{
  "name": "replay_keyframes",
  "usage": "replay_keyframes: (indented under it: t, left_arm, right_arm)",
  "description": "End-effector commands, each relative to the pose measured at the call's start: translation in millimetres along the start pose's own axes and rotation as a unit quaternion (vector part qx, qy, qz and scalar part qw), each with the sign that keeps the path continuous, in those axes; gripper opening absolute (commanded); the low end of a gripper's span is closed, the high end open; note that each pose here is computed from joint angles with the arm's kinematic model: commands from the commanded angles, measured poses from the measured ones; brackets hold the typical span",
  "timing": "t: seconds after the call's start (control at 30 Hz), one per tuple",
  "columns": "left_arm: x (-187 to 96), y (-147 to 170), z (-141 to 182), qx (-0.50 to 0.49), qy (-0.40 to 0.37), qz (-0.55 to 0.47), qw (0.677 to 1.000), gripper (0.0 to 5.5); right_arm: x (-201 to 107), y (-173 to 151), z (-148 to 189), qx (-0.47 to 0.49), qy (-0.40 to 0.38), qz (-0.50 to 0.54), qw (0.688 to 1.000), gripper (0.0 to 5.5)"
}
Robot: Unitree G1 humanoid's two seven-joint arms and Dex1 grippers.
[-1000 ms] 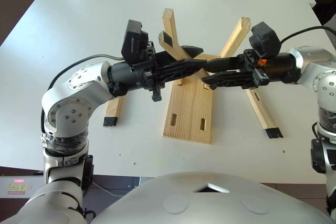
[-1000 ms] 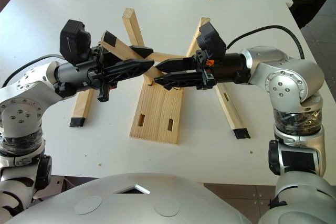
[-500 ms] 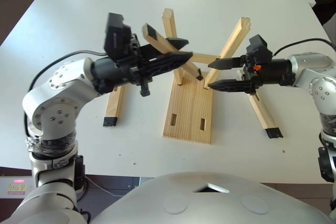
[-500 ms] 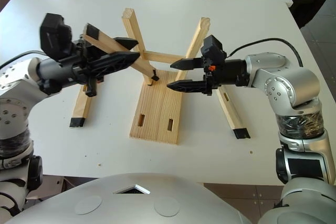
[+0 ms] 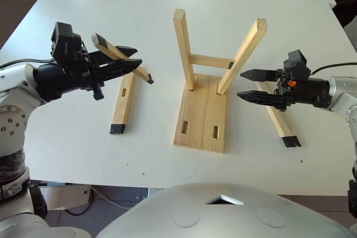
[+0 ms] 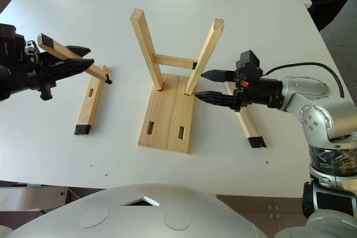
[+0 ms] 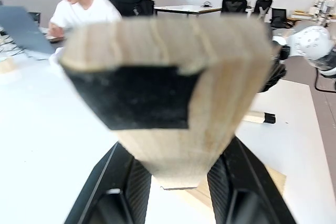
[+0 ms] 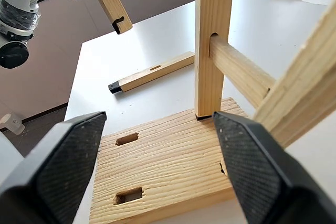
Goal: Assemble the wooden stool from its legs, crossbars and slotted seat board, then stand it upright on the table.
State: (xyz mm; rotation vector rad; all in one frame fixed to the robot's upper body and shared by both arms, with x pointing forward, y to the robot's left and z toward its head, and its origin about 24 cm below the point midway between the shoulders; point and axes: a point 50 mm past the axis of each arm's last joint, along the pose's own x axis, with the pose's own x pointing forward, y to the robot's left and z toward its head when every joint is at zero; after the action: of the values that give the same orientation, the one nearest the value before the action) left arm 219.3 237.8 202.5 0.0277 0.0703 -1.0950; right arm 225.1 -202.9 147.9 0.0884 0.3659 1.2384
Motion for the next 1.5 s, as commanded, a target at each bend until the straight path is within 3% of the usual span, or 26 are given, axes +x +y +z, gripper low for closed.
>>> replay_keyframes:
  t: [0.03,0.1,0.17,0.4,0.7,1.1,1.5]
  left_arm:
    - [-5.8,7.2,-12.8,-0.025,-0.020,-0.025,0.999,1.31]
    - [-8.6,15.1,-22.2,-0.011,-0.027,-0.001,1.000,1.31]
    - [-13.6,16.9,-34.9,-0.015,0.012,-0.024,1.000,1.31]
    - [-25.5,20.0,-57.7,0.113,0.075,-0.103,0.985,1.31]
    - [-30.9,62.0,-61.6,0.249,0.119,-0.101,0.956,1.31]
    - [-48.3,77.3,-87.3,0.268,0.214,-0.108,0.933,1.31]
    - [-43.3,79.8,-94.5,0.274,0.180,-0.086,0.941,1.31]
  right_arm:
    - [-5.4,-0.8,0.5,-0.009,-0.005,-0.026,1.000,3.73]
    - [-6.4,-1.1,-0.2,-0.008,-0.006,-0.033,0.999,3.73]
    - [-7.9,-1.3,-0.9,-0.007,-0.007,-0.044,0.999,3.73]
    - [-7.0,-0.9,-7.5,-0.001,-0.005,-0.070,0.998,3.73]
    - [0.3,-1.0,-13.7,0.003,-0.008,-0.086,0.996,3.73]
    - [5.5,-0.9,-23.0,0.004,0.001,-0.092,0.996,3.73]
    - [7.9,2.4,-29.0,0.003,0.015,-0.084,0.996,3.73]
